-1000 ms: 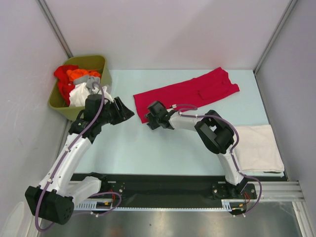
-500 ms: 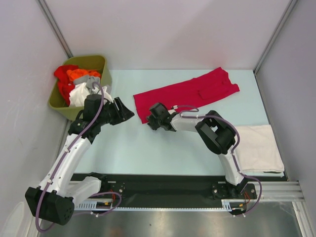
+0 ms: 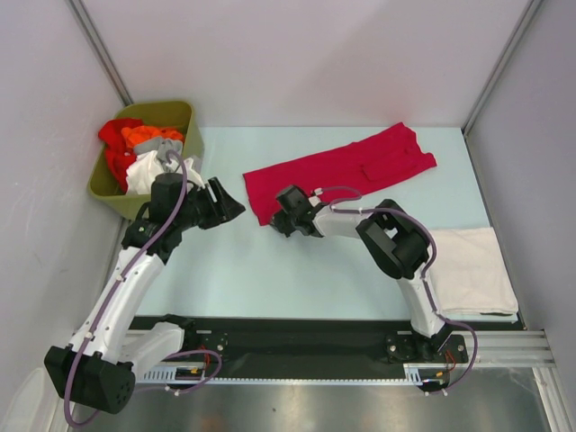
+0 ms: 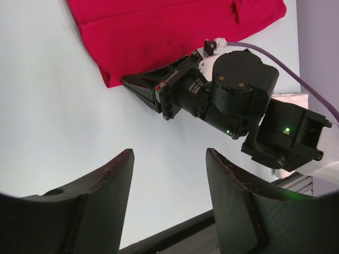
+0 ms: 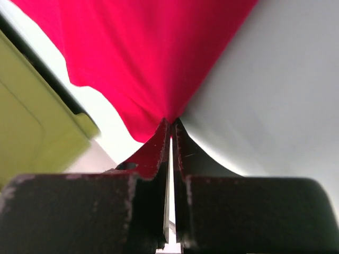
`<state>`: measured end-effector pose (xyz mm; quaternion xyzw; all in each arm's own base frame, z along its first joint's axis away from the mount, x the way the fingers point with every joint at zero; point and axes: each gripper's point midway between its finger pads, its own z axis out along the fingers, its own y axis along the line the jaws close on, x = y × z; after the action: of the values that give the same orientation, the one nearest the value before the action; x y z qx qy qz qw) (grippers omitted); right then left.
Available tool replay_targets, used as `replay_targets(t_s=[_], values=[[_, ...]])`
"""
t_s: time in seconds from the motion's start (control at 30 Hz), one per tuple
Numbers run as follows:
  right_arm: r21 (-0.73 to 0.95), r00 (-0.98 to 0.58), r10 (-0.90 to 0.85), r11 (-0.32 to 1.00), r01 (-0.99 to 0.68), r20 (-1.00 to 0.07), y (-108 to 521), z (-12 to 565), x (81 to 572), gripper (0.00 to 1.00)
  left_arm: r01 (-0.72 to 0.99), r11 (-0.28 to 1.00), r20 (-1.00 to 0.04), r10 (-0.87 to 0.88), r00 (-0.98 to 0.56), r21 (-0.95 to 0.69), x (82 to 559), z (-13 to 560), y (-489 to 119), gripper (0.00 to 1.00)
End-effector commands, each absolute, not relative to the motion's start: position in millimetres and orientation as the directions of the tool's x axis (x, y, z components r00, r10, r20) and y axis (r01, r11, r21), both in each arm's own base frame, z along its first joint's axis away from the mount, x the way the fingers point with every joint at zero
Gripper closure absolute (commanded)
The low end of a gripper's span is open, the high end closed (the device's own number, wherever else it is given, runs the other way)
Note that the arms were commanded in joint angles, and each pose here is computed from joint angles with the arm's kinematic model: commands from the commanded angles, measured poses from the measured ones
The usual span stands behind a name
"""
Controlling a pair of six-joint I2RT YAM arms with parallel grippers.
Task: Fold and stack the t-shirts
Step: Fold the tshirt
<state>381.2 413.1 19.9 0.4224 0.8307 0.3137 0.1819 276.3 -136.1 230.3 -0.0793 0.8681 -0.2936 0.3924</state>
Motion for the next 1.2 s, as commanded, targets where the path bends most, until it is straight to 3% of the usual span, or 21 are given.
replay_targets(t_s=[0.0, 0.2, 0.43, 0.73, 0.93, 1.07, 1.17], values=[[0.447, -0.707, 0.693, 0.681, 0.58, -0.139, 356, -34, 331, 1.0, 0.141, 0.814, -0.659, -0.34, -0.671, -0.563, 278, 240, -137, 0.36], [0.416, -0.848, 0.513, 0.806, 0.421, -0.135, 314, -17, 271, 1.0, 0.182, 0.824, -0.644, -0.26, -0.72, -0.537, 285, 219, -144, 0.34], [0.349, -0.968, 0.221, 0.922, 0.168, -0.116, 244, -19, 177, 1.0, 0.195, 0.797, -0.517, -0.165, -0.84, -0.571, 299, 157, -165, 0.35], [0.434, -0.969, 0.195, 0.894, 0.111, -0.154, 196, 11, 138, 1.0, 0.287, 0.785, -0.423, 0.035, -0.906, -0.549, 308, 96, -203, 0.36], [0.459, -0.956, 0.258, 0.873, 0.168, -0.141, 178, 9, 131, 0.98, 0.382, 0.743, -0.308, 0.245, -0.919, -0.549, 268, 49, -250, 0.38], [0.466, -0.947, 0.276, 0.868, 0.172, -0.164, 173, 16, 134, 0.91, 0.388, 0.78, -0.262, 0.293, -0.92, -0.492, 250, 23, -254, 0.39], [0.461, -0.934, 0.309, 0.865, 0.198, -0.179, 163, 20, 139, 0.76, 0.377, 0.815, -0.243, 0.297, -0.924, -0.44, 242, 10, -246, 0.4]])
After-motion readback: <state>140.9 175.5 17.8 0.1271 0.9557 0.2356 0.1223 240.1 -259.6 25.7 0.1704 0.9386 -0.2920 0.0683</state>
